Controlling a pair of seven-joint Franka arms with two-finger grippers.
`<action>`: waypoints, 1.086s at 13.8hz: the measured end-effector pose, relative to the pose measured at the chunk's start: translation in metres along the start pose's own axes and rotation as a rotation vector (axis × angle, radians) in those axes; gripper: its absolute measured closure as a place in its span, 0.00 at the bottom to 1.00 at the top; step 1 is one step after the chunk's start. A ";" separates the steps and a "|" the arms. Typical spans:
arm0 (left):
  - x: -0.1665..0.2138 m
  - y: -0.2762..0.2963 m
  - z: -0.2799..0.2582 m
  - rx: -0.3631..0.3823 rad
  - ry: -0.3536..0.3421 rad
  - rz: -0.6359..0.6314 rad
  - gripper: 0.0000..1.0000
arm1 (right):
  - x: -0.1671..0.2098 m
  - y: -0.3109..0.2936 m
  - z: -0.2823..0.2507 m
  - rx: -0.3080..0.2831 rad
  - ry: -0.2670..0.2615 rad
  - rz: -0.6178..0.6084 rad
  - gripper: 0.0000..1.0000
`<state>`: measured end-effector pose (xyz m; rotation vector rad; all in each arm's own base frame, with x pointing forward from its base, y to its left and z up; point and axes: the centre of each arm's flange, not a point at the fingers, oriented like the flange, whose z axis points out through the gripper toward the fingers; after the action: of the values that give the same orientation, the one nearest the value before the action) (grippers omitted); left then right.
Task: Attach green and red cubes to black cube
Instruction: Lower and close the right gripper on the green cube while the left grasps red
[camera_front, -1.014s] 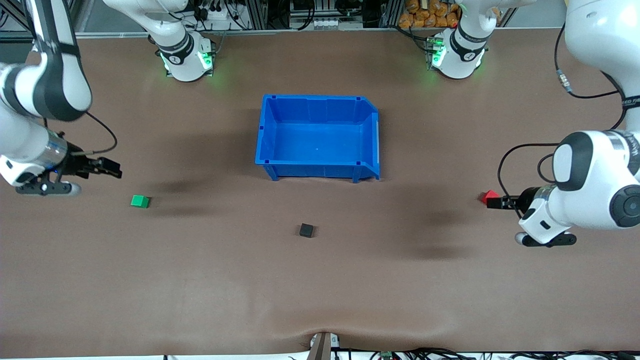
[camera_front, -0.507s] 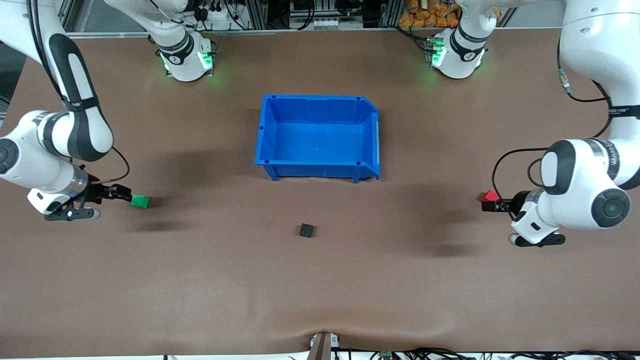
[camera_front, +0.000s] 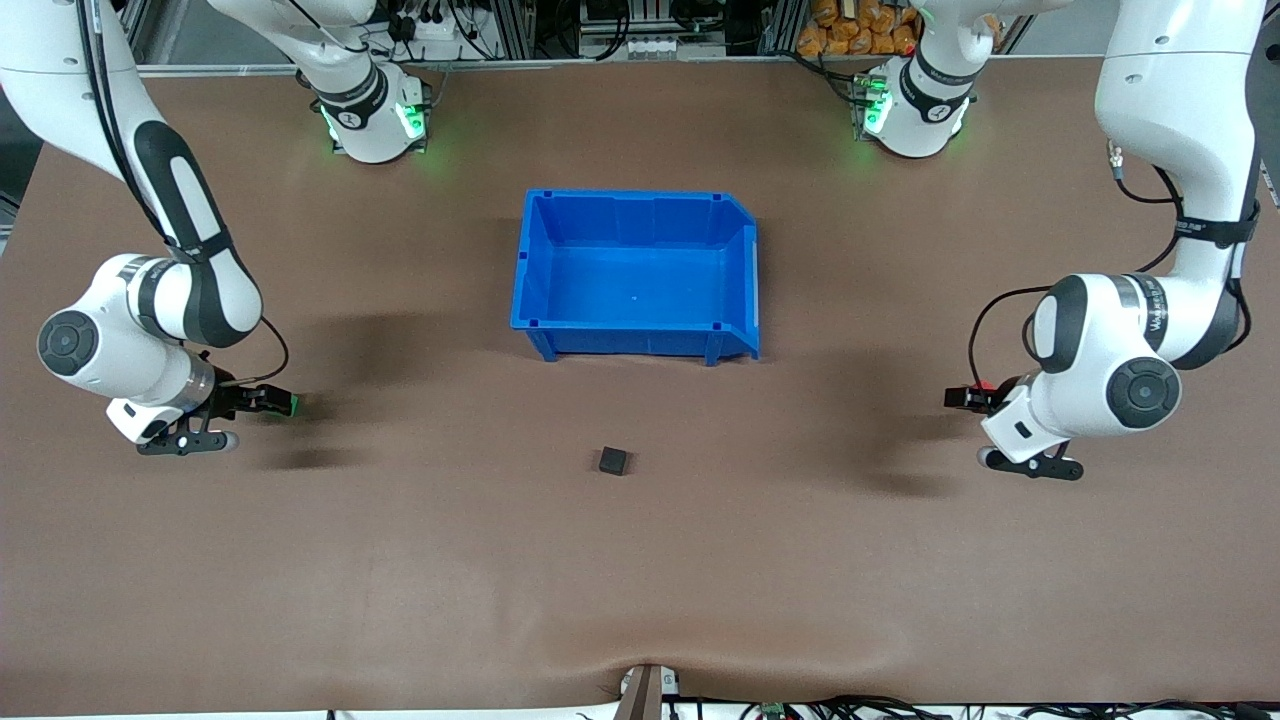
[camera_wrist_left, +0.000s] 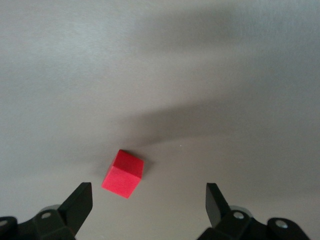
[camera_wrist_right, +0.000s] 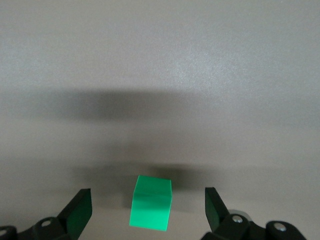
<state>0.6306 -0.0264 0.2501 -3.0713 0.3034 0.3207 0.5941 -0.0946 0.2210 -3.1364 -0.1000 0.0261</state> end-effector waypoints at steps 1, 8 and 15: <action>-0.002 0.000 0.006 0.000 0.003 0.026 0.00 | -0.003 0.000 0.006 -0.008 0.027 0.001 0.00; -0.012 -0.024 0.023 -0.008 -0.008 0.265 0.00 | -0.027 -0.003 0.058 -0.038 0.109 0.003 0.00; -0.014 -0.040 0.041 -0.018 -0.010 0.270 0.06 | -0.028 -0.003 0.050 -0.028 0.079 0.004 0.00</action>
<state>0.6163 0.0175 0.2140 -3.0448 0.7204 0.3483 0.5646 -0.0936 0.1712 -3.1611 -0.0944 -0.1000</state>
